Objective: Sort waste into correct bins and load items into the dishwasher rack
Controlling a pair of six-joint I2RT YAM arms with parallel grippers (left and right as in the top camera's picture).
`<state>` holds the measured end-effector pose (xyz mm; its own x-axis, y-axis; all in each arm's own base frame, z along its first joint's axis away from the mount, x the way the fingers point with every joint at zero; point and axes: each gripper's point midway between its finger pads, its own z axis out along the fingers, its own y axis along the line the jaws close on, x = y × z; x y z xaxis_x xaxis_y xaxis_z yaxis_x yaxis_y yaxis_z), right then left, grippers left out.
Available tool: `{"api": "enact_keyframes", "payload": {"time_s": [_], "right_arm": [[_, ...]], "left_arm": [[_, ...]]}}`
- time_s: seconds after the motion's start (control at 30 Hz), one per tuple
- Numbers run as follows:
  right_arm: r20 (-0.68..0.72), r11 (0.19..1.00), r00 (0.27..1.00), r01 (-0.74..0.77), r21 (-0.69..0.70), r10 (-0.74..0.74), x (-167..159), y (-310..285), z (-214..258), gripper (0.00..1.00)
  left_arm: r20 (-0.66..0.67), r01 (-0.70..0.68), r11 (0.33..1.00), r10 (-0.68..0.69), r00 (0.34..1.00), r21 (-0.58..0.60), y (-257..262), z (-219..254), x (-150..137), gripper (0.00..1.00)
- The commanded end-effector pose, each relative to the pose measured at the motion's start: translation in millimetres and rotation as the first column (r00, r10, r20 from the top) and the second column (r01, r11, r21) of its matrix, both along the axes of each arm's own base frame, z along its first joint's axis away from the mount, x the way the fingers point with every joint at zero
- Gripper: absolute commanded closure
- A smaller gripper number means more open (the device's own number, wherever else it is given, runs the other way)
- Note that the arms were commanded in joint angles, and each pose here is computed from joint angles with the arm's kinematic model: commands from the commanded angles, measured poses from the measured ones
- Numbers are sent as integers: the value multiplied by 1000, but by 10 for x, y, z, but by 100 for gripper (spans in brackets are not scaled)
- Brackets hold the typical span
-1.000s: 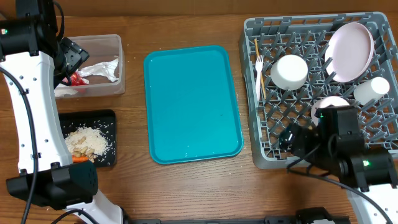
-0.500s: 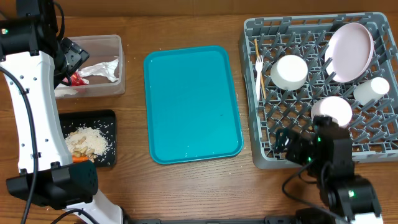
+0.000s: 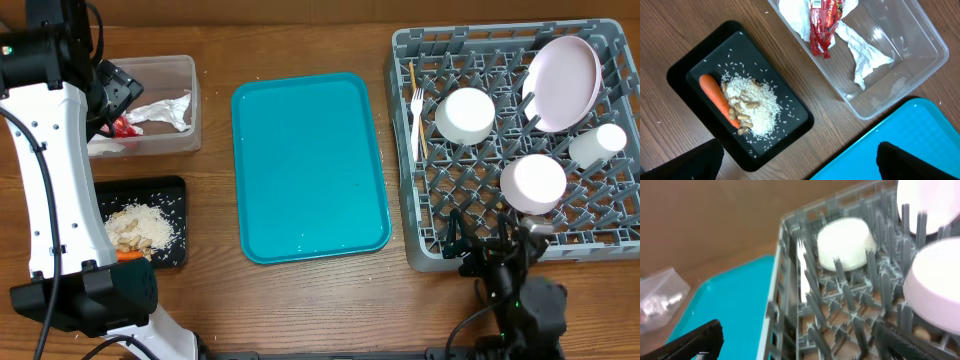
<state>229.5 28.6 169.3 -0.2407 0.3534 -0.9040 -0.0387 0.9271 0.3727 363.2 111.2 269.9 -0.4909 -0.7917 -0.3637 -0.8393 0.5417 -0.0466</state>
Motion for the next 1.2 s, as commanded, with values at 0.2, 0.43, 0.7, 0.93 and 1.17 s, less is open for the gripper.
{"api": "enact_keyframes", "payload": {"time_s": [0.2,0.43,0.7,0.93,1.17], "right_arm": [[180,998,981,65,13,-66,153,-167,39,0],[195,984,965,177,2,-174,162,-473,22,0],[218,960,971,145,-239,-93,162,-438,21,0],[212,981,971,143,-132,-113,162,-429,27,0],[212,981,971,143,-132,-113,162,-429,27,0]], "left_arm": [[1,-11,1000,11,1000,1,23,-3,6,0],[1,-11,1000,11,1000,1,22,-3,5,0],[1,-11,1000,11,1000,1,23,-3,6,0],[1,-11,1000,11,1000,1,23,-3,6,0],[1,-11,1000,11,1000,1,23,-3,6,0]]}}
